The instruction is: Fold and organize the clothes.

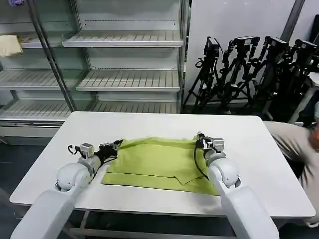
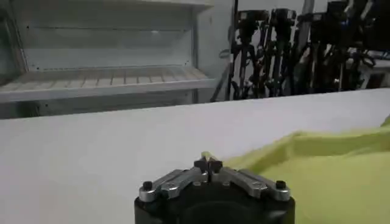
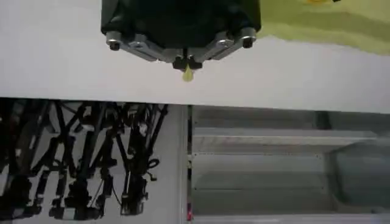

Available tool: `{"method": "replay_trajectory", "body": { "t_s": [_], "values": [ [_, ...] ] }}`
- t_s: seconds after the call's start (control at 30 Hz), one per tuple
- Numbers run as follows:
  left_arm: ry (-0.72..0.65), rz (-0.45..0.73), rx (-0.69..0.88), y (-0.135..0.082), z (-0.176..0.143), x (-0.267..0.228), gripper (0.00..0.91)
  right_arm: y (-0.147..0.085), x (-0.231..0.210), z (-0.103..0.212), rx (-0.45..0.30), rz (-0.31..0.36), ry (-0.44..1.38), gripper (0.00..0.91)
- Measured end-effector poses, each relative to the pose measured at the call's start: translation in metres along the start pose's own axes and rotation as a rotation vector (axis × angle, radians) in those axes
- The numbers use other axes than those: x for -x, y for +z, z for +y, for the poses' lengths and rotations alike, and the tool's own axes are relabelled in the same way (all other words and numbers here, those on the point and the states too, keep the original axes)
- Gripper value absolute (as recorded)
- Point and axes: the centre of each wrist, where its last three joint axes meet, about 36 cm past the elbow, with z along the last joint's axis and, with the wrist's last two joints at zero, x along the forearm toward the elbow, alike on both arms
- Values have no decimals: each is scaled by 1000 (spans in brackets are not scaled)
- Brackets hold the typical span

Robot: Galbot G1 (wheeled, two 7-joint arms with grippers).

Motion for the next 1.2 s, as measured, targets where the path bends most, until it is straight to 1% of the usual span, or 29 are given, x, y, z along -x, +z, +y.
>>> {"method": "replay_trajectory", "body": {
  "t_s": [0.2, 0.43, 0.67, 0.87, 0.93, 1.2],
  "values": [
    [-11, -13, -11, 10, 3, -20, 10, 4, -27, -3, -6, -20, -14, 0],
    [-3, -7, -18, 21, -4, -37, 10, 17, -53, -3, -7, -10, -24, 0],
    [4, -7, -12, 24, -10, -49, 10, 28, -71, -5, -17, 9, -7, 0],
    [16, -8, -10, 28, -18, -57, 0, 32, -82, -7, -23, 16, 0, 0],
    [21, -7, -8, 29, -22, -60, 10, 34, -85, -9, -27, 21, 8, 0],
    [26, -9, 1, 30, -30, -68, 10, 36, -95, -11, -26, 9, 8, 0]
  ]
}}
